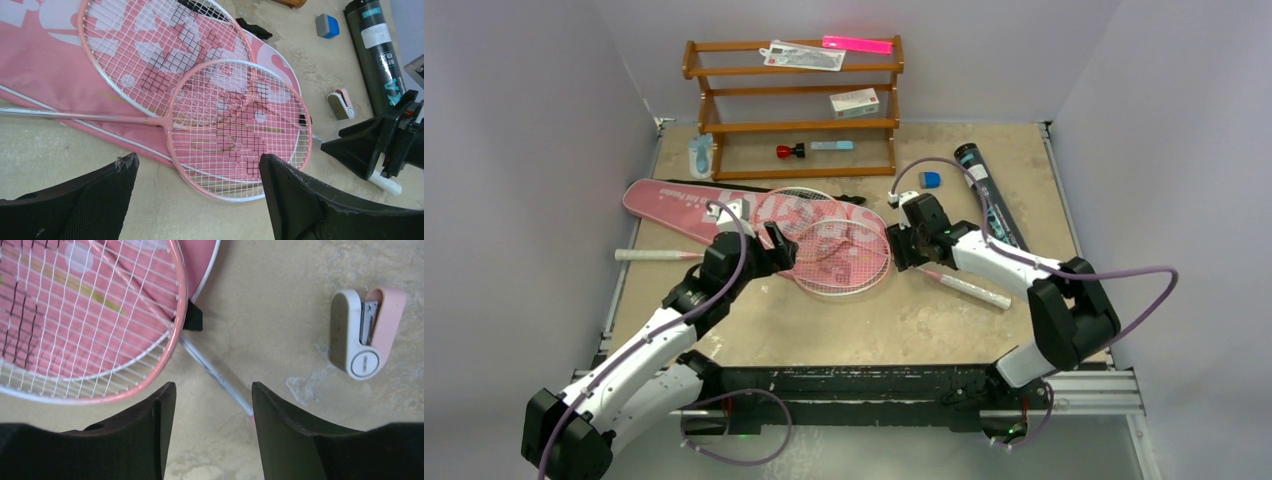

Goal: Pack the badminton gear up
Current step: Pick up the racket from the center of the board.

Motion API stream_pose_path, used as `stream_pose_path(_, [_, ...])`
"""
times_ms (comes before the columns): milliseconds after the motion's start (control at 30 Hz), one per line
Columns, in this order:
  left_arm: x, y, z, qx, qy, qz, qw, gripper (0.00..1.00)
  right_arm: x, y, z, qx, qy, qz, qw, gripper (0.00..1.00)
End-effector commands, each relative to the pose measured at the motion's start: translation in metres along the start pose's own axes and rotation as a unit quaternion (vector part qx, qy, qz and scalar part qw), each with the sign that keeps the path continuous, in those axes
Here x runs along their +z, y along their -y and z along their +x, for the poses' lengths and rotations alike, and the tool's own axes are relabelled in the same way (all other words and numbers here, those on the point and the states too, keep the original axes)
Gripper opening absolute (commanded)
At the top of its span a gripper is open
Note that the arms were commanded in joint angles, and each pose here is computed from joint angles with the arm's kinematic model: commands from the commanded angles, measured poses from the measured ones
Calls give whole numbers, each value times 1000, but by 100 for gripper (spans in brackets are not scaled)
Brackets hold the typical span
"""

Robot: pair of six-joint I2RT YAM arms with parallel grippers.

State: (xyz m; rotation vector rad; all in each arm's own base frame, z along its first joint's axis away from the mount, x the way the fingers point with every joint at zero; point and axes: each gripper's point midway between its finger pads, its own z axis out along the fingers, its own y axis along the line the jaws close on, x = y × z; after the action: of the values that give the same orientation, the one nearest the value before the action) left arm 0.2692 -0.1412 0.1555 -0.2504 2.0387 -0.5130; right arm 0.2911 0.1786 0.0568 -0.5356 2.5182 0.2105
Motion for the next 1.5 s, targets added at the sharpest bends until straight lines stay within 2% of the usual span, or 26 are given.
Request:
stream_pose_path(0, [-4,-1,-16,20,18,-12,1000,89,22,1,-8,10,12,20,1000,60])
stream_pose_path(100, [-8,1,-17,32,16,-1,999,90,35,1,0,-3,-19,32,999,59])
stream_pose_path(200, [-13,12,-20,65,12,31,997,91,41,-7,-1,-19,-20,30,999,58])
stream_pose_path(400, [-21,21,-31,164,-28,37,985,92,38,-33,-11,-38,12,-16,999,32])
stream_pose_path(500, [-21,17,-35,215,-35,32,975,94,29,-40,-16,-46,35,-25,998,13])
stream_pose_path(633, [-24,26,-37,251,-25,65,966,93,13,-33,-26,-36,71,-7,997,1])
stream_pose_path(800, [-19,32,-37,257,-5,85,963,92,-6,-23,-34,-20,102,17,994,1])
stream_pose_path(1067, [-16,33,-39,279,-6,89,956,92,-12,-13,-17,58,90,49,993,0])
stream_pose_path(1233, [-16,32,-36,276,-5,89,957,91,-17,5,-10,96,87,101,986,0])
stream_pose_path(1467, [-15,29,-32,274,-1,91,957,91,-43,-8,-3,116,104,47,987,0])
